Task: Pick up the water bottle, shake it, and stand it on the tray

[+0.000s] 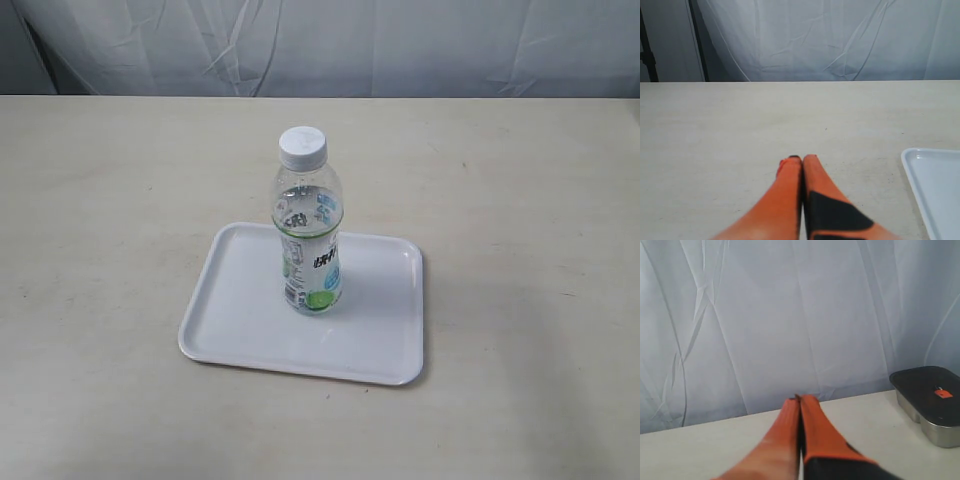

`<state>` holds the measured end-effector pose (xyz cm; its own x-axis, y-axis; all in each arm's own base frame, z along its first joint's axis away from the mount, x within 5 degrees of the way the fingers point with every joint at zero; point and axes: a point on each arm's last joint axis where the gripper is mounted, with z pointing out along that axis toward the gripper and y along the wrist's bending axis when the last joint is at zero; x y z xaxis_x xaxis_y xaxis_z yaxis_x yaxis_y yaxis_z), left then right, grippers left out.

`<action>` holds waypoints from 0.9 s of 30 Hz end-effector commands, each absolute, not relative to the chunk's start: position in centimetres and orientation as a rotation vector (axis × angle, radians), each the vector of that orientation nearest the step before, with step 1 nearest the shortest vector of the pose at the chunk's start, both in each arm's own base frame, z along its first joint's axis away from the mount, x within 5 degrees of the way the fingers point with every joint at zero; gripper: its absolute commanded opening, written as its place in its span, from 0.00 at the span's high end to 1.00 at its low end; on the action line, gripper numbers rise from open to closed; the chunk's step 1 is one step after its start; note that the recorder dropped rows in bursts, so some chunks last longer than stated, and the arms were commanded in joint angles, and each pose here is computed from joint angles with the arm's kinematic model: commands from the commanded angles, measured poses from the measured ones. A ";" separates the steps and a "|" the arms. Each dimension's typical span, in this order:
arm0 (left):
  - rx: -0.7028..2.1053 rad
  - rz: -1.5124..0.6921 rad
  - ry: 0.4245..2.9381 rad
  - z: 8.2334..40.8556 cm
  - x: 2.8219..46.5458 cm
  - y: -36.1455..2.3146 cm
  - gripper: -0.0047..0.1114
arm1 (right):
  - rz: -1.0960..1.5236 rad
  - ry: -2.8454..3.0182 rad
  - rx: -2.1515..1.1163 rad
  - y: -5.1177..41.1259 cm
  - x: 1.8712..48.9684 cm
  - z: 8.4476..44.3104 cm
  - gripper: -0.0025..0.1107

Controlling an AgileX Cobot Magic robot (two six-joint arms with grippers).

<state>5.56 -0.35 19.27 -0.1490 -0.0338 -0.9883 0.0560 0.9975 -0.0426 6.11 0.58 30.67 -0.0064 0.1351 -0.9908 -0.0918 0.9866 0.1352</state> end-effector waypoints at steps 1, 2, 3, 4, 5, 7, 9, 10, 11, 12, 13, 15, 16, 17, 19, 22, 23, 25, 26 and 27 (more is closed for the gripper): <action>0.016 -0.078 1.716 19.2 5.5 -0.3 0.96 | 0.152 1.585 0.025 0.5 5.9 28.8 0.99; 0.016 -0.078 1.716 19.2 5.5 -0.3 0.96 | 0.152 1.593 0.025 0.5 5.8 28.4 0.99; 0.016 -0.078 1.716 19.2 5.5 -0.3 0.96 | 0.151 1.600 0.025 0.5 5.8 28.0 0.99; 0.016 -0.078 1.716 19.2 5.5 -0.3 0.96 | 0.151 1.611 0.025 0.5 5.8 27.4 0.99; 0.016 -0.078 1.716 19.2 5.5 -0.3 0.96 | 0.150 1.629 0.026 0.5 5.8 26.7 0.99; 0.016 -0.078 1.716 19.2 5.5 -0.3 0.96 | 0.146 1.665 0.024 0.5 5.7 25.2 0.99; 0.016 -0.078 1.716 19.2 5.5 -0.3 0.96 | 0.144 1.682 0.023 0.5 5.6 23.9 0.99; 0.016 -0.078 1.716 19.2 5.5 -0.3 0.96 | 0.141 1.691 0.021 0.5 5.6 23.3 0.99; 0.016 -0.078 1.716 19.2 5.5 -0.3 0.96 | 0.142 1.698 0.021 0.5 5.5 22.7 0.99; 0.016 -0.078 1.716 19.2 5.5 -0.3 0.96 | 0.145 1.700 0.023 0.5 5.4 22.3 0.99; 0.016 -0.078 1.716 19.2 5.5 -0.3 0.96 | 0.144 1.703 0.023 0.5 5.4 21.9 0.99; 0.016 -0.078 1.716 19.2 5.5 -0.3 0.96 | 0.142 1.715 0.022 0.5 5.3 21.1 0.99; 0.016 -0.078 1.716 19.2 5.5 -0.3 0.96 | 0.142 1.716 0.013 0.5 5.3 20.7 0.99; 0.016 -0.078 1.716 19.2 5.5 -0.3 0.96 | 0.135 1.722 0.001 0.5 5.3 20.4 0.99; 0.016 -0.078 1.716 19.2 5.5 -0.3 0.96 | 0.119 1.738 -0.025 0.6 5.3 19.9 0.99; 0.016 -0.078 1.716 19.2 5.5 -0.3 0.96 | 0.113 1.772 -0.034 0.6 5.4 19.1 0.99; 0.016 -0.078 1.716 19.2 5.5 -0.3 0.96 | 0.112 1.782 -0.035 0.6 5.4 18.9 0.99; 0.016 -0.078 1.716 19.2 5.5 -0.3 0.96 | 0.112 1.796 -0.035 0.6 5.4 18.5 0.99; 0.016 -0.078 1.716 19.2 5.5 -0.3 0.96 | 0.112 1.801 -0.035 0.6 5.4 18.5 0.99; 0.016 -0.078 1.716 19.2 5.5 -0.3 0.96 | 0.112 1.807 -0.036 0.6 5.4 18.4 0.99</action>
